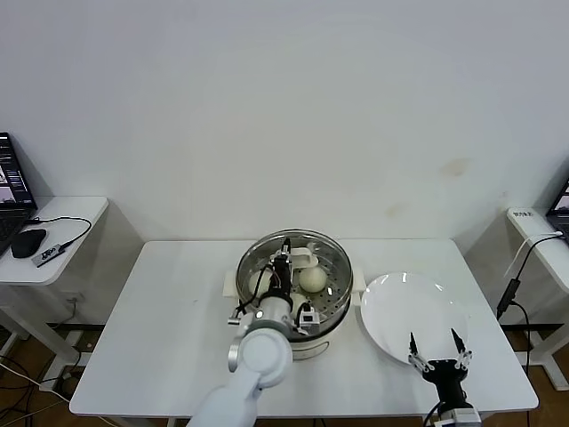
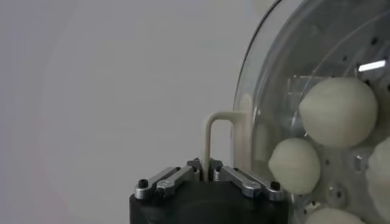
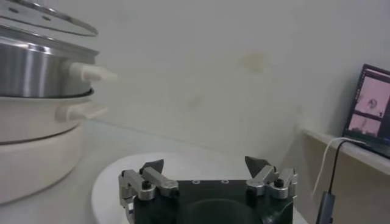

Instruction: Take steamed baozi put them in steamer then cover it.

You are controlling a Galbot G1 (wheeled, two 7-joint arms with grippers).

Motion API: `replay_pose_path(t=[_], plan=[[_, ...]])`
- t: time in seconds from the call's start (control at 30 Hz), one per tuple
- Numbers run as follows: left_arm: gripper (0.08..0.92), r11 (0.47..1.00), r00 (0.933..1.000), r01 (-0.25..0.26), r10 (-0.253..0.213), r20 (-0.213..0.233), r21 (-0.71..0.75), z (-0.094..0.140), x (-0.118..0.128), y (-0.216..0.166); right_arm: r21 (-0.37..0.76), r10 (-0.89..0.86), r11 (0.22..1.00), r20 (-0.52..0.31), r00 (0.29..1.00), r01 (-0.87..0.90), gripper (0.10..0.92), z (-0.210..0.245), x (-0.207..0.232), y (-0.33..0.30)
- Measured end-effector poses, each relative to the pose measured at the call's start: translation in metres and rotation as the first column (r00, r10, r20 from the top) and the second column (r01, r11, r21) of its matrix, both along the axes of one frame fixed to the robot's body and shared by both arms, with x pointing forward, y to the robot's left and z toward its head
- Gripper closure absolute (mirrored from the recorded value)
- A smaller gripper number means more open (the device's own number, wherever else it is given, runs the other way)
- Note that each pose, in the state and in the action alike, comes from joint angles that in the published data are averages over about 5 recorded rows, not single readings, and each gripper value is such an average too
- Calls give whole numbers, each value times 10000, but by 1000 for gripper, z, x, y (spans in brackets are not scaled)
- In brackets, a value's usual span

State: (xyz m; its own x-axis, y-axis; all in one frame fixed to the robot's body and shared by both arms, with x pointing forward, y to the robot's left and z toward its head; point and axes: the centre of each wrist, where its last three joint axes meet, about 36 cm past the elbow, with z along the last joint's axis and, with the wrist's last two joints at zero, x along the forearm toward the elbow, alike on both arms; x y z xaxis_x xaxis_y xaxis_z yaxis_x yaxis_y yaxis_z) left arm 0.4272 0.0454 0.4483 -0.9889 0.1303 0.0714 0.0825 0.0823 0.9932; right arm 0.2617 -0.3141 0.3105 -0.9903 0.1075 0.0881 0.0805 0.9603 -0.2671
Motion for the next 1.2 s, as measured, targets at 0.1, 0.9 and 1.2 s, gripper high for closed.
replay_pose_path(t=[0.1,0.9,1.2], plan=[[850,9999,10000,-11,11,-29,127,-4,-1,-2,0,3,10000,-14,10000,-3,200,-1,0,0],[811,9993,10000,-17,20,-66,383,-12,-1,-8,-11,62,10000,-38,10000,-62,200,-3,0,1],[559,9992,9998,176,-177,20,359,-10,-11,-4,-27,79,10000,-57,10000,-79,200,-3,-2,2]])
